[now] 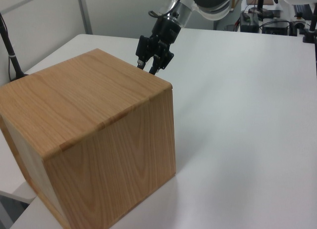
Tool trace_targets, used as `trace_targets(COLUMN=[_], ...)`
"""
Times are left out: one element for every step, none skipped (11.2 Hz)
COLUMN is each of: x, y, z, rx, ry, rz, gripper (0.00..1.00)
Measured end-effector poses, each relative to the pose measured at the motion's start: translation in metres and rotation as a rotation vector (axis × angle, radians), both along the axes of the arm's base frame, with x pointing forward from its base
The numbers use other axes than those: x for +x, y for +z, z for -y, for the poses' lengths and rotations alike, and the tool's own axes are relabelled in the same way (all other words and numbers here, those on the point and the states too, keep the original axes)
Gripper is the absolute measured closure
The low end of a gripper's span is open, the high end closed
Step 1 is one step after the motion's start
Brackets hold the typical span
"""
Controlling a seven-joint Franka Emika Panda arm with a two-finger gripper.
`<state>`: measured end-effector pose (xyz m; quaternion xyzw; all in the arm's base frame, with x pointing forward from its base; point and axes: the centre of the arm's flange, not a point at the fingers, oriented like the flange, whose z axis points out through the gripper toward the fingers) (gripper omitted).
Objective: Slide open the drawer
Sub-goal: 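Move the open gripper down to the black drawer handle and close on it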
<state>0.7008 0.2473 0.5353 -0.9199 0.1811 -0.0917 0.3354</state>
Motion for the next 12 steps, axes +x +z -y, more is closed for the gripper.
trace_targets(x=[-0.0011,-0.0011,-0.0004,0.0001,0.0002,0.0002,0.0003,-0.0004,-0.0001,-0.0001,0.0001,0.0004], y=[-0.0002,0.0003,0.0015,0.0025,0.0027,0.0024,0.0024,0.0021,0.0011,0.0007,-0.0002,-0.0062], z=[-0.0031,-0.0038,-0.0037,-0.0041,-0.0043,-0.0043,-0.0050,-0.0072,-0.0073,-0.0076,-0.0080,-0.0115], rx=[0.002,0.004,0.006,0.009,0.010,0.010,0.010,0.011,0.010,0.009,0.005,0.001], ry=[0.005,0.004,-0.002,-0.006,-0.007,-0.007,-0.006,-0.003,-0.002,0.001,0.009,0.021], rz=[-0.001,0.002,0.011,0.020,0.021,0.021,0.022,0.022,0.021,0.022,0.028,0.025], gripper=[0.47,0.51,0.67,0.68,0.74,0.81,0.86,0.88,0.87,0.86,0.85,0.81])
